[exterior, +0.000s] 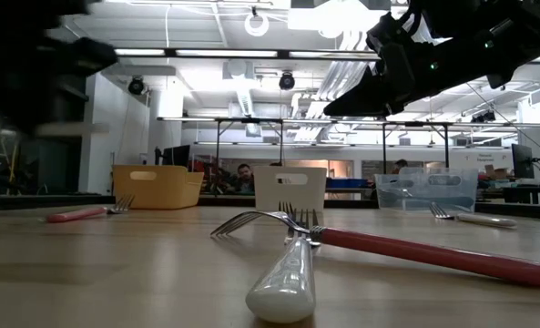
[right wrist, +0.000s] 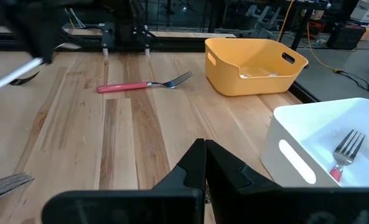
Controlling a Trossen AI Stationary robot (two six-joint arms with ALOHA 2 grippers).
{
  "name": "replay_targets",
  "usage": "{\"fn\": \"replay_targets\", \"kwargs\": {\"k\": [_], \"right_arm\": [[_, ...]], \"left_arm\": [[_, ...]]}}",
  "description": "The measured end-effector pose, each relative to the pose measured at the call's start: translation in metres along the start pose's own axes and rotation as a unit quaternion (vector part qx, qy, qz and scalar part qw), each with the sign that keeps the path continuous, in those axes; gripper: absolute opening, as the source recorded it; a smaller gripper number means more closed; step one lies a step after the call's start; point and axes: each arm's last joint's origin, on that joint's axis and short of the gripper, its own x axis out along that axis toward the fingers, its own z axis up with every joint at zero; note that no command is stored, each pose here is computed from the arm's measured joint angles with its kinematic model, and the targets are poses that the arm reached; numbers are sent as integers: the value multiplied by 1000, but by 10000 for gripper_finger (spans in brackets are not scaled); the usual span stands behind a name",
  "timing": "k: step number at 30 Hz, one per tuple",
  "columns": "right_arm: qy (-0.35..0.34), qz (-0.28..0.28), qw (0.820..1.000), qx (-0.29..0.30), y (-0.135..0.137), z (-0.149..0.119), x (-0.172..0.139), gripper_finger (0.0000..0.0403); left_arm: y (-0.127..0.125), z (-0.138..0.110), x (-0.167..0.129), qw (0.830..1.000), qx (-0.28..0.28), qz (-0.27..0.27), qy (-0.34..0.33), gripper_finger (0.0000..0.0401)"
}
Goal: Sort silverware by color (type)
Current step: Put the bottom left white fork into the yellow bin
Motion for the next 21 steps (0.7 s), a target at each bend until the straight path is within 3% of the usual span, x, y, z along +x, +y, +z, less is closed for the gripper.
{"fn": "replay_targets", "kwargs": {"k": [9,16,21], "right_arm": [[4,0,1000,-1,0,-1,0,0],[5,0,1000,-2,0,-1,0,0],[5,0,1000,-1,0,-1,0,0]], "left_arm": [[86,-12,-31,988,-131,56,-57,26],[150,-38,-43,957,-245,141,-57,26],[189,-60,-41,937,-302,174,-30,26]]}}
